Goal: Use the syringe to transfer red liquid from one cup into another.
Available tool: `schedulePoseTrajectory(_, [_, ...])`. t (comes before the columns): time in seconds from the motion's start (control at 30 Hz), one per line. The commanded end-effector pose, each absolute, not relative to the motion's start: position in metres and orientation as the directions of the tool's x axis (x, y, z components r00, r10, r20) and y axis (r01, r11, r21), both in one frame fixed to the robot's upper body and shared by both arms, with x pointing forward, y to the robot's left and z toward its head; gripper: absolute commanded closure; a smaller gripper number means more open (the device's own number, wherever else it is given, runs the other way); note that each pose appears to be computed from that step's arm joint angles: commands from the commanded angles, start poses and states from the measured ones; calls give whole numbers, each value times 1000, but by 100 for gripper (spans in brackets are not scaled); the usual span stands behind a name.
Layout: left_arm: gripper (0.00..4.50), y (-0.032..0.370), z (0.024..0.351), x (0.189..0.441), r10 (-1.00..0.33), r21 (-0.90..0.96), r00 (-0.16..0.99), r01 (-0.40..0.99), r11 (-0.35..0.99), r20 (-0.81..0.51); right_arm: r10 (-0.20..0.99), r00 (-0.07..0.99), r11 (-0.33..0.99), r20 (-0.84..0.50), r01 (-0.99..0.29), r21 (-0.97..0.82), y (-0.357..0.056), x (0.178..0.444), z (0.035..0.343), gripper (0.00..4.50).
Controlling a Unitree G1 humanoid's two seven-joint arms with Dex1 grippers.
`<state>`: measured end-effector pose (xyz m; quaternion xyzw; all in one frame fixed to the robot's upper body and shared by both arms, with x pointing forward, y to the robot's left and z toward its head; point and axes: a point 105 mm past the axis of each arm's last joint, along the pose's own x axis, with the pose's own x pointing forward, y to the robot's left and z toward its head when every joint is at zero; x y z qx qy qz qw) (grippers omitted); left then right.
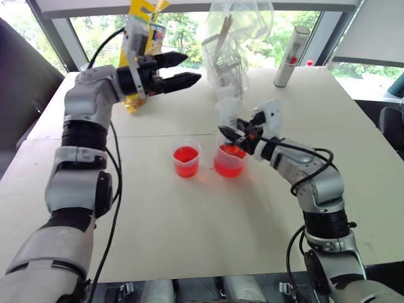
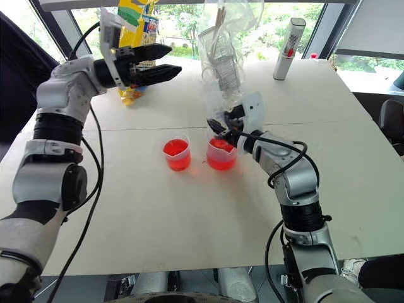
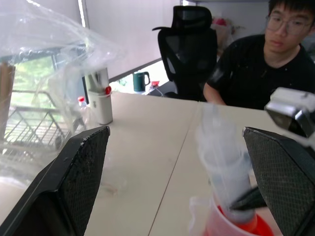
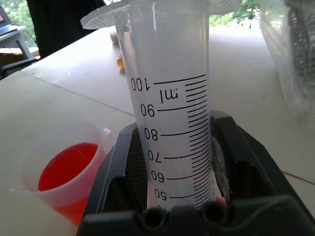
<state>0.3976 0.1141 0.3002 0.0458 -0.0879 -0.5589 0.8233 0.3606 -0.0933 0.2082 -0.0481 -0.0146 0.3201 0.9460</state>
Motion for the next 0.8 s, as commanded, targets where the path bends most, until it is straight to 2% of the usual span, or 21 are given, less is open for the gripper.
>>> schedulePoseTrajectory(0.03, [6,119,301,388,-938,228,343,910,346,54,623,763,782,173,-603,-157,-89,349,261,311])
schedulePoseTrajectory(0.2, [6,126,288,380,-941,228,338,916,329,-1,655,692,755,303,-622,-210,-81,336,304,311])
schedulePoseTrajectory(0.3, [6,133,288,380,-933,238,359,908,345,-18,702,581,698,412,-675,-236,-63,323,338,311])
schedulePoseTrajectory(0.37, [6,136,289,381,-927,244,374,901,358,-21,721,526,660,451,-721,-213,-51,320,345,311])
schedulePoseTrajectory(0.53, [6,147,295,382,-909,260,417,879,400,-12,756,438,561,487,-816,-137,-20,321,331,311])
schedulePoseTrajectory(0.8, [6,163,308,377,-893,276,450,859,431,-7,810,418,507,411,-851,-133,7,329,271,311])
